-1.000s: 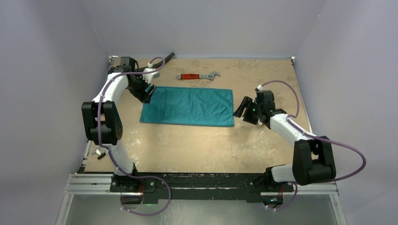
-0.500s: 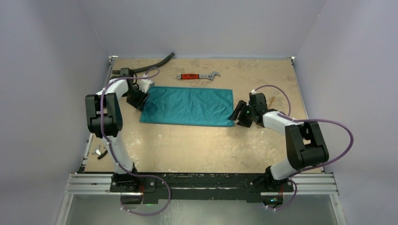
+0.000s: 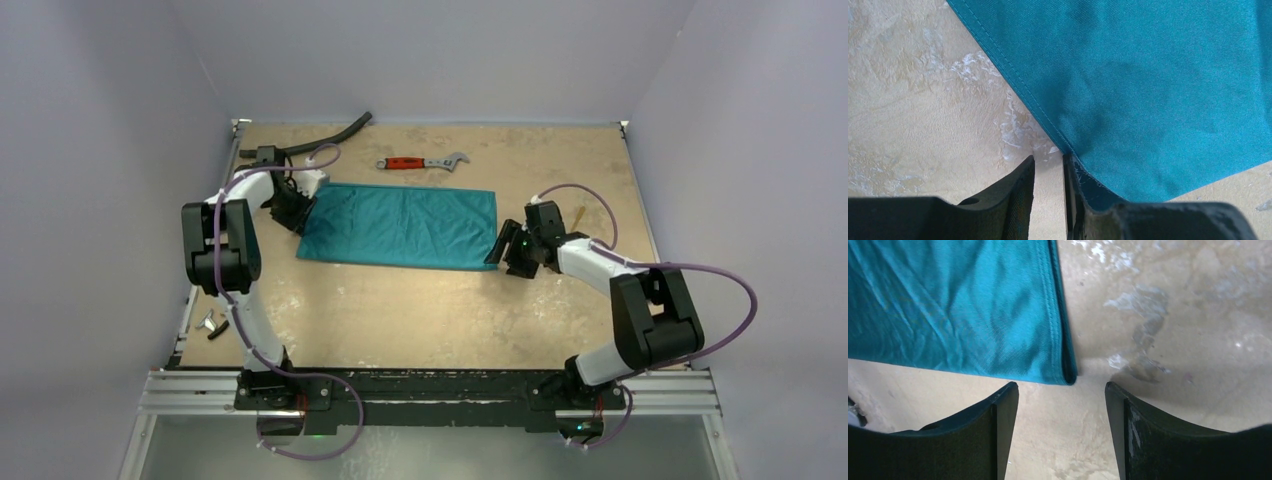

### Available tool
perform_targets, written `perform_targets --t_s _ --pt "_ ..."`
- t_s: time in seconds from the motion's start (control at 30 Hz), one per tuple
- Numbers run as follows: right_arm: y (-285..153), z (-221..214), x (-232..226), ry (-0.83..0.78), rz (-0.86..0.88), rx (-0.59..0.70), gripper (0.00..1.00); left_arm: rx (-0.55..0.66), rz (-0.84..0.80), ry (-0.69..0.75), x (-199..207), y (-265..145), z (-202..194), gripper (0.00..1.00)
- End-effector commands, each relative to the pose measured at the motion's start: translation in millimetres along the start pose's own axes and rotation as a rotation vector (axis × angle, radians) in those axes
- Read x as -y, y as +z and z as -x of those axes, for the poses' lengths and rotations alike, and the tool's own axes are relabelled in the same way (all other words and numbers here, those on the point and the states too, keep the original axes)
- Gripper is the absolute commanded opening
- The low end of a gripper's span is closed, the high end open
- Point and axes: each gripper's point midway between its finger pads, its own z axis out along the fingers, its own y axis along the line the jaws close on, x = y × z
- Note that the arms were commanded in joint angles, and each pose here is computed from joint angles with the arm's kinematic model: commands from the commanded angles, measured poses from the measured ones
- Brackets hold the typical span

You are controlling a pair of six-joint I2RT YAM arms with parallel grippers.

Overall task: Fold the napkin into a case and place the utensils inside
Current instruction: Pick up the rectangle-folded napkin from the center of the board.

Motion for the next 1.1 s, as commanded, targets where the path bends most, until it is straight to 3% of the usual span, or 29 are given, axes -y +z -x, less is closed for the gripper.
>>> perform_targets --t_s 0.0,0.17,0.4,0.57,0.77,0.87,1.07 --pt "-8 -13 20 0.004 -0.093 -0.031 0.68 0.009 0.013 0.033 -3 6 -4 0.25" --pt "6 -32 13 0.077 -0.029 -0.091 0.68 -0.004 0.001 0.045 0 8 -9 0.23" --pt "22 -22 -1 0.113 -0.028 -0.065 0.64 -0.006 -0.015 0.046 4 12 -12 0.2" --pt "18 -9 4 0.15 -0.078 0.007 0.47 -0.017 -0.02 0.05 6 15 -17 0.19" --pt "5 -1 8 0.153 -0.126 0.052 0.19 -0.002 -0.065 0.06 15 13 -15 0.18" --pt "1 7 11 0.154 -0.162 0.076 0.0 0.042 -0.127 0.099 35 0 -7 0.21" --pt "-7 19 25 0.113 -0.235 0.109 0.0 0.034 -0.2 0.078 55 -2 -3 0.22"
